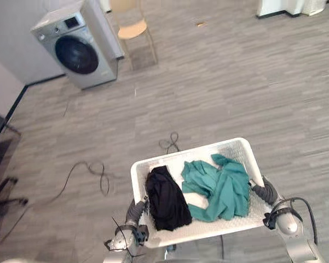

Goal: Pick up the laundry basket with both hands and put the clothes into the washing machine.

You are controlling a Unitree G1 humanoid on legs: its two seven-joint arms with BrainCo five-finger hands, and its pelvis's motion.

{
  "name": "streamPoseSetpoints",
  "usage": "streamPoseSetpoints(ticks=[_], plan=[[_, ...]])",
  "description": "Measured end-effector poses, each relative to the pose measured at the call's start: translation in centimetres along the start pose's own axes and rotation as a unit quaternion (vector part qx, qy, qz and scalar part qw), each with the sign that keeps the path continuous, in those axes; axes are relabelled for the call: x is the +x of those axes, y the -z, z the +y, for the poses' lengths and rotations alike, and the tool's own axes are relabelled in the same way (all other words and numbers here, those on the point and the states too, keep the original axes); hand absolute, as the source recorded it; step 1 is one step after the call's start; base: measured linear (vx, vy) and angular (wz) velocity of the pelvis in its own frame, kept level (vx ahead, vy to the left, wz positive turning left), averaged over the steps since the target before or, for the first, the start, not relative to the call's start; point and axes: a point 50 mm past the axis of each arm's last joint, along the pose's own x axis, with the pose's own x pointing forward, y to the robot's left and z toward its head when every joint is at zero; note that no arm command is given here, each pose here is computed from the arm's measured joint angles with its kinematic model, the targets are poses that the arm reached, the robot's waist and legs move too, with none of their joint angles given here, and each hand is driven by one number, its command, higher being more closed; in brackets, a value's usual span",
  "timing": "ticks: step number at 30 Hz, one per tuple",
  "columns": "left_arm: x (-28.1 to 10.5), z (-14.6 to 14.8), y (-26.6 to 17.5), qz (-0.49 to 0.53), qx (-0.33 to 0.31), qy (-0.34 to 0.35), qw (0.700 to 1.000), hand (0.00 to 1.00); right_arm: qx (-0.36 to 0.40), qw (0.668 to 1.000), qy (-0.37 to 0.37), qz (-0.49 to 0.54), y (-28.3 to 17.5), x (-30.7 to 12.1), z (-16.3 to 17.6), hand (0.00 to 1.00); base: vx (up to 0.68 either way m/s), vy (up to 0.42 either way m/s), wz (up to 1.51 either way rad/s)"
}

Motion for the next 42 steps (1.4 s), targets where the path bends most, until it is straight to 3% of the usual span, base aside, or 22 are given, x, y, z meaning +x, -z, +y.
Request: streamPoseSetpoints(ticks=[5, 12, 15, 21, 26, 33, 42], plan=[[1.4, 1.0, -1.8, -0.013, 0.041, 0.002, 0.999, 1.00, 0.045, 0.998, -0.019, 0.028, 0.5, -0.2, 2.2, 1.00, 0.80, 0.130, 0.45], [2.4, 0.6, -3.4, -0.036, 0.075, 0.026, 0.996, 1.00, 0.068, 0.997, 0.016, 0.017, -0.1, -2.6, 1.3, 1.00, 0.65, -0.099, 0.43], [2.4, -0.8, -2.9, -0.030, 0.063, 0.038, 0.997, 1.00, 0.073, 0.996, 0.031, 0.044, 0.8, -3.1, 0.5, 1.00, 0.77, -0.223, 0.78], [1.4, 0.5, -1.3, -0.008, 0.028, 0.006, 1.000, 1.00, 0.055, 0.998, 0.014, 0.011, -0.5, -2.8, 0.6, 1.00, 0.60, -0.082, -0.11], [1.1, -0.3, -1.3, -0.017, 0.001, 0.014, 1.000, 1.00, 0.006, 0.999, 0.020, -0.025, -1.3, -0.7, -1.7, 1.00, 0.61, 0.118, -0.25], [2.0, -0.5, -0.8, 0.010, 0.021, 0.021, 1.000, 1.00, 0.019, 0.999, -0.021, 0.029, 0.9, 0.3, -0.1, 1.00, 0.80, 0.221, 0.10], [3.3, 1.3, -3.8, -0.042, 0.032, 0.000, 0.999, 1.00, 0.035, 0.998, -0.030, -0.044, -2.2, 1.9, -0.4, 1.00, 0.57, -0.112, 0.29]])
